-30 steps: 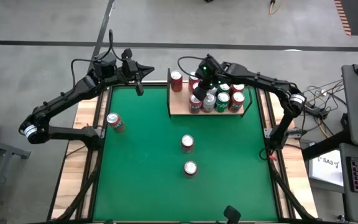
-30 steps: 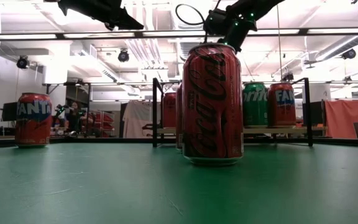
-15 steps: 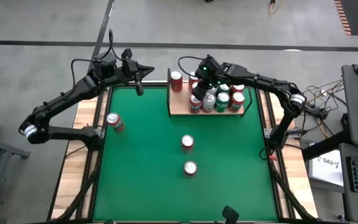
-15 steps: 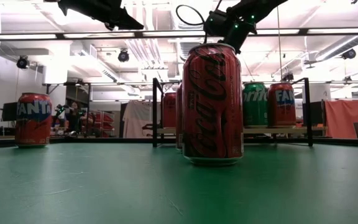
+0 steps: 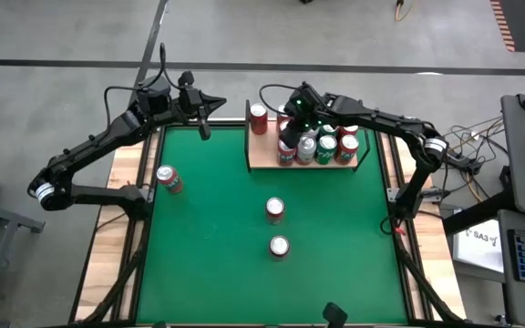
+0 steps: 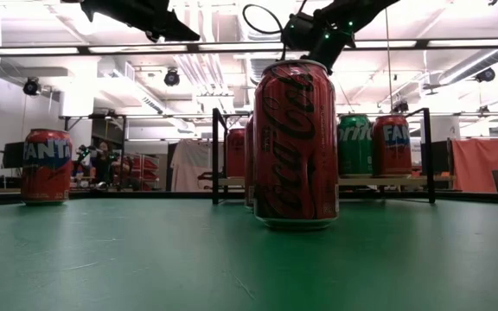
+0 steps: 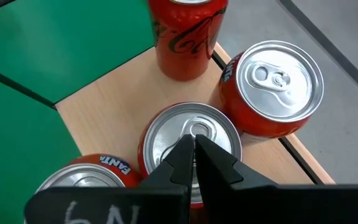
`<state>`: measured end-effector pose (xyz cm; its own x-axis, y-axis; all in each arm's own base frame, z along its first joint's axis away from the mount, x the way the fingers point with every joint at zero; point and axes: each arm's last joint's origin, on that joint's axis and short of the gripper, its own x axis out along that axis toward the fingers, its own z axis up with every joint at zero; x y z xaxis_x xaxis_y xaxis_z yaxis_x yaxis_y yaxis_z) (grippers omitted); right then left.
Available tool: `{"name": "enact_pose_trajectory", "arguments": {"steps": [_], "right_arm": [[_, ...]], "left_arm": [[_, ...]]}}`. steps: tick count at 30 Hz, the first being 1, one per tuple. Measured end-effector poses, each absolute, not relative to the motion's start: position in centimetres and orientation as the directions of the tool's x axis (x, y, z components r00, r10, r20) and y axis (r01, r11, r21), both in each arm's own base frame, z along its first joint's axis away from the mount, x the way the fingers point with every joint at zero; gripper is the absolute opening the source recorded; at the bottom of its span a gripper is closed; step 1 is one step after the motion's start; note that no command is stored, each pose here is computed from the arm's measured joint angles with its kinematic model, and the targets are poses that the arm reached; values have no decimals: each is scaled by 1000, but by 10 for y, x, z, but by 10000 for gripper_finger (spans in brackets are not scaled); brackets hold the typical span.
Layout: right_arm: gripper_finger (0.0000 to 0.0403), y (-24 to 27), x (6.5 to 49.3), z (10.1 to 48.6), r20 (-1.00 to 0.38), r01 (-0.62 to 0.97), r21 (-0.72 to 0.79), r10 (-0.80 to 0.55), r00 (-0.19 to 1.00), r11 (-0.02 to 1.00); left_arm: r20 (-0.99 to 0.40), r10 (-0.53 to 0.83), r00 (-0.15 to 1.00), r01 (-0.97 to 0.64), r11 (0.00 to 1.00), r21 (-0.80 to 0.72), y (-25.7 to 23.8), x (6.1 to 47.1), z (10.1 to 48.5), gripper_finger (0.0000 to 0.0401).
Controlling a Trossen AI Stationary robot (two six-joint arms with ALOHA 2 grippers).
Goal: Place canned beverage on shelf
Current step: Adjust the red soda cans on the shelf
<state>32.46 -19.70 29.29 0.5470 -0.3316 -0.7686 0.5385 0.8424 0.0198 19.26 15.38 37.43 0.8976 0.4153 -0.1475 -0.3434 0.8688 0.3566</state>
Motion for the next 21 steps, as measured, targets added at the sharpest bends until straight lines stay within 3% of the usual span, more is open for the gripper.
{"name": "enact_pose_trajectory", "arguments": {"steps": [21], "right_arm": [[9,-213,322,315,-699,540,-83,-435,568,837]], "left_arm": [[-159,414,897,-335,868,367,156,195,372,0]]}}
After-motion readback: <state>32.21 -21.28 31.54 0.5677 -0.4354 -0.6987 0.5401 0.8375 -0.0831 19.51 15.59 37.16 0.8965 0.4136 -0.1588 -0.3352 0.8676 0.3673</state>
